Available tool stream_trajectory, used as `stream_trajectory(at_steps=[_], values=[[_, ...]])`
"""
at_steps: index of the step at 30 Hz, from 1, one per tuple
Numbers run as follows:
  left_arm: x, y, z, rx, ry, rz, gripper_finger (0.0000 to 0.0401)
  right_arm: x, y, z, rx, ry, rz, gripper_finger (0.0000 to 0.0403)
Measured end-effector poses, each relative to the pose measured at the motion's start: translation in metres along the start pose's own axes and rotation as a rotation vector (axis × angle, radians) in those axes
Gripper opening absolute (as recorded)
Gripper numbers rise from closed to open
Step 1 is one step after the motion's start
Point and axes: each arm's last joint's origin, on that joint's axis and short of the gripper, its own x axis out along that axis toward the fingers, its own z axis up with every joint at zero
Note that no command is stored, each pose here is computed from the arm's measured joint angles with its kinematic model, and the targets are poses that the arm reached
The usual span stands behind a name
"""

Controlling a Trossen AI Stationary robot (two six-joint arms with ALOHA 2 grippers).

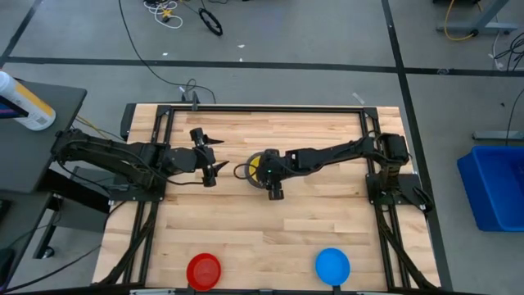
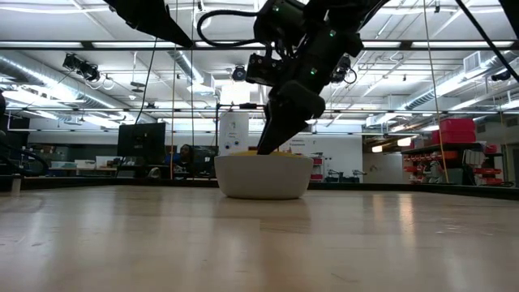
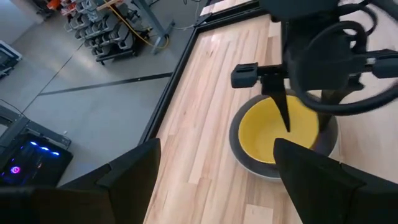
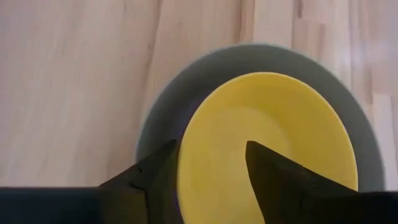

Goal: Nest bowls inside each other
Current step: Stack the yellow bowl in the dark blue bowl, then stack the blue bowl in the yellow bowl

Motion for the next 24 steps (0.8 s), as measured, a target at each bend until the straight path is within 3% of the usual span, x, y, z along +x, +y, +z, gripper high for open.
stream_trajectory(at_steps=[7,14,18,24], values=[[0.000,0.000,0.000,0.000,0.000,0.000,0.0317,0.000,-0.001,0.000,0.023,0.008,-0.084,0.0198],[0.000,0.000,0.000,-0.005,0.000,0.000,0.0316,0.004,0.006,0.000,0.025,0.011,-0.093,0.0208],[0.000,-0.001,0.000,-0.020,-0.001,-0.026,0.0316,-0.008,0.029,0.007,-0.014,-0.021,-0.091,0.0203],[0.006,-0.016,-0.018,-0.120,0.041,-0.245,0.0316,-0.044,0.084,0.017,-0.064,-0.107,-0.100,0.0201]])
